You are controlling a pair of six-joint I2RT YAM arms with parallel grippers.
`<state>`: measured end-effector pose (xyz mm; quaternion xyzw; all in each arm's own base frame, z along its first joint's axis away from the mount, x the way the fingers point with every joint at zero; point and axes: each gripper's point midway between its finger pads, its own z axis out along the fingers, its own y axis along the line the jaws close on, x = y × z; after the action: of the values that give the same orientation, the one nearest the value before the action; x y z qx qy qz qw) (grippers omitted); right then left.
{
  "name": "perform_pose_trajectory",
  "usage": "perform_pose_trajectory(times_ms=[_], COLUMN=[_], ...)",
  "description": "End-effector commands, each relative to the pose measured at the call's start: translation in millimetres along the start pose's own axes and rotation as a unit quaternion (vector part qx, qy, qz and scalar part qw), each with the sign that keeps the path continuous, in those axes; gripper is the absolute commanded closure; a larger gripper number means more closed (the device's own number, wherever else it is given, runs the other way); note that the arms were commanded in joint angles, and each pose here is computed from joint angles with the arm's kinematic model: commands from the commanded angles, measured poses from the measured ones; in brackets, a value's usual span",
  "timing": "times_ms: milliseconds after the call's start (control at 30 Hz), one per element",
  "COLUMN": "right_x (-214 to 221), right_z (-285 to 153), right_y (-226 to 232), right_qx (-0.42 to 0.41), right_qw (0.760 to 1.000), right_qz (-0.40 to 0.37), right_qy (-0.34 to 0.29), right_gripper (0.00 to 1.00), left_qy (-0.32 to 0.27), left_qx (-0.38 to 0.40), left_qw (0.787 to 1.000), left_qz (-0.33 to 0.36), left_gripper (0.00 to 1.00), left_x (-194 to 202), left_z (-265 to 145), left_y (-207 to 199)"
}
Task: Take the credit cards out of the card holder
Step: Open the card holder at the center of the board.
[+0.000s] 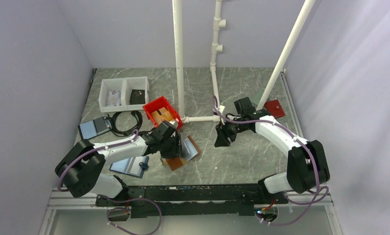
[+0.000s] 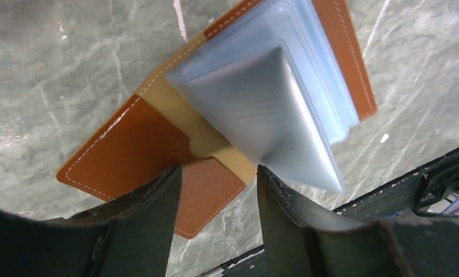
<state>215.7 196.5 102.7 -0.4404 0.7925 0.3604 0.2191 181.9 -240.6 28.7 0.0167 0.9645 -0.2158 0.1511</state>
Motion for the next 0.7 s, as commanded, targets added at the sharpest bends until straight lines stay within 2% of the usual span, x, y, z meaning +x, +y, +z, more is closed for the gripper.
perform_pose_trajectory(times_ms=[0, 133, 267, 433, 500, 567, 667], right_x=[-9.9, -13.9, -29.3, -39.9, -40.4, -39.0, -30.6], right_z=[15.0, 31.6, 44.5, 75.8, 86.9, 94.9, 105.2], right_y=[5.1, 10.7, 19.8, 24.6, 24.6, 19.3, 18.8], right_qx=[-0.011, -0.011, -0.013, -0.033, -0.030, -0.013, -0.015], right_qw=[1.000, 1.000, 0.998, 0.998, 0.998, 0.998, 0.997], right_qz=[-0.003, -0.017, -0.053, -0.049, -0.050, -0.045, -0.032], right_qy=[-0.013, 0.001, 0.007, 0.028, 0.039, 0.052, 0.065], right_gripper=[0.56, 0.73, 0.84, 0.92, 0.93, 0.94, 0.96], left_qy=[-0.034, -0.047, -0.057, -0.072, -0.078, -0.083, -0.090], left_qx=[0.056, 0.051, 0.043, 0.050, 0.060, 0.070, 0.088], left_qw=[0.998, 0.997, 0.997, 0.996, 0.995, 0.993, 0.991], left_qz=[-0.005, -0.022, -0.026, -0.030, -0.033, -0.038, -0.039], left_gripper=[0.43, 0.47, 0.54, 0.61, 0.63, 0.70, 0.72], left_x=[-5.5, 4.0, 6.2, 4.4, 3.9, 3.6, 2.8], left_z=[1.1, 2.8, -0.2, -5.3, -6.3, -6.2, -5.2], left_y=[-15.7, -1.3, 6.5, 6.4, 4.3, 2.9, -1.7])
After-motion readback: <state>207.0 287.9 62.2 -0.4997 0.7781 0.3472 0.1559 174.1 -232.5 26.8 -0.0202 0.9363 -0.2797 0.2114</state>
